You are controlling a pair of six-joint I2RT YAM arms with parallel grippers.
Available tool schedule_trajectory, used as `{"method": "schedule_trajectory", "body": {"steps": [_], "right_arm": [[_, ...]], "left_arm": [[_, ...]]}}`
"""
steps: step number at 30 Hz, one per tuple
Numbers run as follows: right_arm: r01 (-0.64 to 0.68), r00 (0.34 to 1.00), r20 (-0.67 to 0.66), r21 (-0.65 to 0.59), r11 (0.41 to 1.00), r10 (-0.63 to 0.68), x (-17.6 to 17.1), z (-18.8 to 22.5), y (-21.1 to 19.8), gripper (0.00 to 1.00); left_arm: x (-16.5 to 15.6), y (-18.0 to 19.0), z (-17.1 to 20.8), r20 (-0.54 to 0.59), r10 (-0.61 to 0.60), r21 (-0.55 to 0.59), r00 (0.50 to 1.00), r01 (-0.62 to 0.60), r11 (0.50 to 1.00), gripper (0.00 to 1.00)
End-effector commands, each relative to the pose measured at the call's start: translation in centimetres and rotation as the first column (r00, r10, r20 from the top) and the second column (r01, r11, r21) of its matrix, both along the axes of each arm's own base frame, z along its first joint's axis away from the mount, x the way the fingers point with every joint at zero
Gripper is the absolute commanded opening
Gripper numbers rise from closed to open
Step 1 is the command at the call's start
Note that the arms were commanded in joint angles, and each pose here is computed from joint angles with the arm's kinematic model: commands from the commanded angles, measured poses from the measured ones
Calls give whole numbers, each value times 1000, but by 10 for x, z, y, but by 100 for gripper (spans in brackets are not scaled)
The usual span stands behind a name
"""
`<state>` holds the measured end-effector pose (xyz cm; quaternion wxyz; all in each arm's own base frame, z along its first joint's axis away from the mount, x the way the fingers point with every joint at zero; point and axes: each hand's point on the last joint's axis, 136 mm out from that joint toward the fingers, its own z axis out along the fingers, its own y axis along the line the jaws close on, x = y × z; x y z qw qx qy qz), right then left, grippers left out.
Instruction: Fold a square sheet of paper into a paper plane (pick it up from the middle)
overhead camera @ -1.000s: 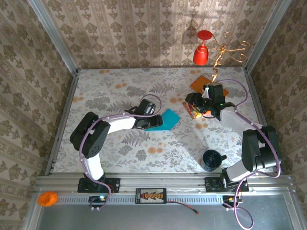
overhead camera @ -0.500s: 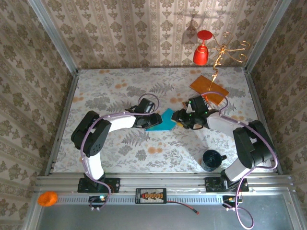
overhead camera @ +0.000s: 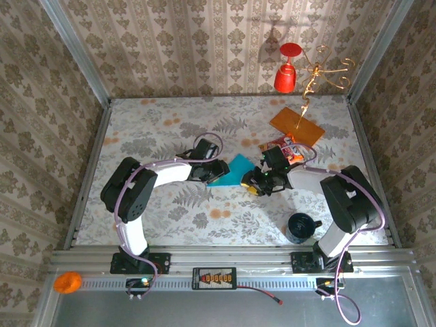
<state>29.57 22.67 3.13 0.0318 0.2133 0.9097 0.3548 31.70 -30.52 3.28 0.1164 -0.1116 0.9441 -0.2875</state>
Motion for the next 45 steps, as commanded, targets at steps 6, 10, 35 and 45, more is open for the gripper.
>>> {"method": "schedule_trajectory", "body": {"steps": [6,10,35,45], "right_arm": [[18,1000,-7,56,998,-18,12,-1,15,39],[53,999,-3,62,997,-53,18,-3,15,37],[134,991,-29,66,989,-132,16,-13,10,29],[126,992,14,112,986,-129,24,-3,18,26]], "left_arm": [[-20,16,-25,-122,32,49,992,-26,998,46],[-21,16,-23,-127,39,42,991,-34,999,46],[-24,15,-27,-149,69,13,986,-68,998,46],[-24,14,-25,-150,70,-1,986,-71,998,46]]}}
